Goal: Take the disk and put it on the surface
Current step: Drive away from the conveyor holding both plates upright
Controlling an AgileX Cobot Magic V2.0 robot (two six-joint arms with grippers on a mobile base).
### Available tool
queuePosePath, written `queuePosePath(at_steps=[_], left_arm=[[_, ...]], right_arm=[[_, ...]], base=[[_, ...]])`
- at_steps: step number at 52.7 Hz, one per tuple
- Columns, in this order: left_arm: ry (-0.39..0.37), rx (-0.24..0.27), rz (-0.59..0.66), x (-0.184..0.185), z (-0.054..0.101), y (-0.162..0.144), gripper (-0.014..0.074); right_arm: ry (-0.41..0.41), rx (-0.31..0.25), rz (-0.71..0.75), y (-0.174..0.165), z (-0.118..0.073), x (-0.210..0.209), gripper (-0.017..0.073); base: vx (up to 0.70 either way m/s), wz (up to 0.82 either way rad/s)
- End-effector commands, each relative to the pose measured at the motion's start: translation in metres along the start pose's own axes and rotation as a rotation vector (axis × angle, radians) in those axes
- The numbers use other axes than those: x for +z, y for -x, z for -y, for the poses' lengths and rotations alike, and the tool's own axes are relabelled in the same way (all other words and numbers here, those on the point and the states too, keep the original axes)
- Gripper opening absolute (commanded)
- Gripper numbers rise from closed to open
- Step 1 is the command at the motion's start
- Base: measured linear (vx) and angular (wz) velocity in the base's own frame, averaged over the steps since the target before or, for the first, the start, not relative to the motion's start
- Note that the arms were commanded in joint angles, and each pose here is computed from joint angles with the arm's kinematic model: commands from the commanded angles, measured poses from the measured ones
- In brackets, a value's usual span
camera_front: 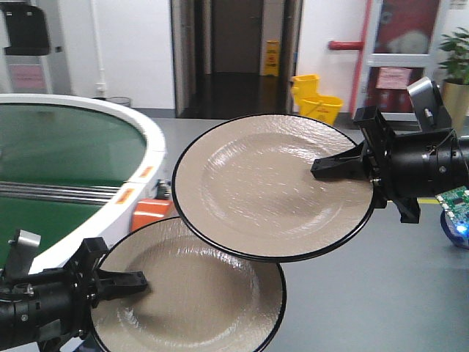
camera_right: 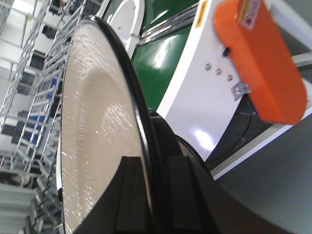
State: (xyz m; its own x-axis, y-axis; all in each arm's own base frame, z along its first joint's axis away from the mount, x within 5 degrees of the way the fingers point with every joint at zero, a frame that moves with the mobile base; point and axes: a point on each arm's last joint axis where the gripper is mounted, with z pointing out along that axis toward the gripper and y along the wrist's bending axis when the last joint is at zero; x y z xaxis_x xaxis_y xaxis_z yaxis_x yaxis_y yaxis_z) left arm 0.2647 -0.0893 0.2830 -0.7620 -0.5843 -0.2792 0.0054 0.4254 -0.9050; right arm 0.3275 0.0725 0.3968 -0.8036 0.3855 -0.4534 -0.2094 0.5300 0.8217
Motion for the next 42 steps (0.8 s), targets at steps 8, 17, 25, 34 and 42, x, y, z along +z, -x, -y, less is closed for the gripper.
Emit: queuePosePath(at_steps=[8, 17, 25, 34, 42], left_arm=[[-0.147, -0.079, 0.027, -0.0082, 0.0264, 0.0034, 0.0001], [-0.147, -0.079, 0.027, -0.0082, 0.0264, 0.0034, 0.0001], [-0.147, -0.079, 0.027, -0.0082, 0.0264, 0.0034, 0.0001], [-0.147, -0.079, 0.027, -0.0082, 0.0264, 0.0034, 0.0001], [-0.147, -0.079, 0.027, -0.0082, 0.0264, 0.0034, 0.0001]], right_arm=[[0.123, 0.011, 0.098, 0.0074, -0.0313, -0.0177, -0.0008], [0.123, 0.011, 0.098, 0.0074, -0.0313, -0.0177, -0.0008], [0.123, 0.011, 0.098, 0.0074, -0.0313, -0.0177, -0.0008], [0.123, 0.01, 0.098, 0.0074, -0.0313, -0.0177, -0.0008], [0.123, 0.01, 0.098, 0.0074, -0.0313, -0.0177, -0.0008]], base=[[0.14, -0.44], [0.17, -0.43], [0.21, -0.41], [0.24, -0.35], [0.28, -0.3]])
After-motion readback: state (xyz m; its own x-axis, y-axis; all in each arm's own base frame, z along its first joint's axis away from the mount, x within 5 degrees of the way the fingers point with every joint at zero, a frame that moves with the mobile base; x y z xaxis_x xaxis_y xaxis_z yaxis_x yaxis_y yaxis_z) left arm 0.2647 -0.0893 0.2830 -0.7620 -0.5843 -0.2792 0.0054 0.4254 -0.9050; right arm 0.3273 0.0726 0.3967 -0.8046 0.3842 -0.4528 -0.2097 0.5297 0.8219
